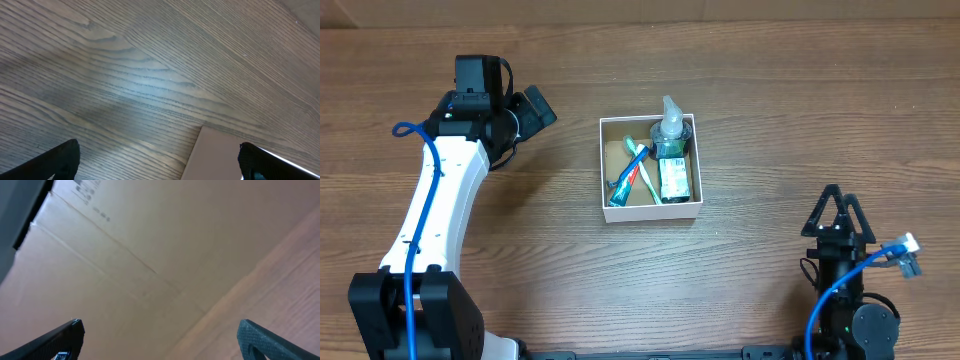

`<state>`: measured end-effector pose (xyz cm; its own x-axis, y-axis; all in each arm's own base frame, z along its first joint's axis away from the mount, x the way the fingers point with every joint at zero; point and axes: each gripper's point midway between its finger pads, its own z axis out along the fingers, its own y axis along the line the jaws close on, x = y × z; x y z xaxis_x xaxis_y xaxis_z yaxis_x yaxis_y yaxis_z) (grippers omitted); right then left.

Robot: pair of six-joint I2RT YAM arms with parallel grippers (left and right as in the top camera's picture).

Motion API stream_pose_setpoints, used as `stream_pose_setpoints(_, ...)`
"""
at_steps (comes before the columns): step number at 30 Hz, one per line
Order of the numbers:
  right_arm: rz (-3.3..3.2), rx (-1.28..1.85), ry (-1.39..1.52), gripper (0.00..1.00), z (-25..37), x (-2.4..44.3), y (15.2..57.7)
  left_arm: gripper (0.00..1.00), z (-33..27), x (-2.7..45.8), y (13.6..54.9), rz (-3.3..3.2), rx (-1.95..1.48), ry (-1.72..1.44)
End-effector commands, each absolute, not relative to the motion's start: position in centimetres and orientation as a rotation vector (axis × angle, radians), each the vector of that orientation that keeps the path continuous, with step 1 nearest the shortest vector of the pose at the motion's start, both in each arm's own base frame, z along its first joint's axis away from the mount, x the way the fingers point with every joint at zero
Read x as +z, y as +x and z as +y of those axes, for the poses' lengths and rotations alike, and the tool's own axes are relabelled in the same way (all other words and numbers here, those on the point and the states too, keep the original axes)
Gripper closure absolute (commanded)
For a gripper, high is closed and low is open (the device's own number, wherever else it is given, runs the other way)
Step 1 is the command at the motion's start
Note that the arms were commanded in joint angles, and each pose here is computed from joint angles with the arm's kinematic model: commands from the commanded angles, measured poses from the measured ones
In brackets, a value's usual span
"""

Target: Pack container

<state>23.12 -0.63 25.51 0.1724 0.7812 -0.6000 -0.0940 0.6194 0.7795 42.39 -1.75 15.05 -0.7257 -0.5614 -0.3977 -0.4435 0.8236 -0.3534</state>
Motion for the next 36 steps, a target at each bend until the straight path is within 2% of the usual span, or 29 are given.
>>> stream_pose_setpoints(1,1.310,0.589,0.546,0.00,0.1,24.8,23.3,0.00,-1.5,15.6,43.0,2.489,-0.320,-0.751)
stream_pose_setpoints(9,1.446,0.337,0.162,0.00,2.4,22.5,23.8,0.00,-1.5,15.6,43.0,2.489,-0.320,-0.751)
stream_pose_setpoints(22,1.582,0.222,0.069,0.00,2.4,17.3,24.5,0.00,-1.5,15.6,43.0,2.489,-0.320,-0.751)
stream_pose_setpoints(36,1.586,0.005,-0.167,0.00,2.5,17.0,24.5,0.00,-1.5,15.6,43.0,2.489,-0.320,-0.751)
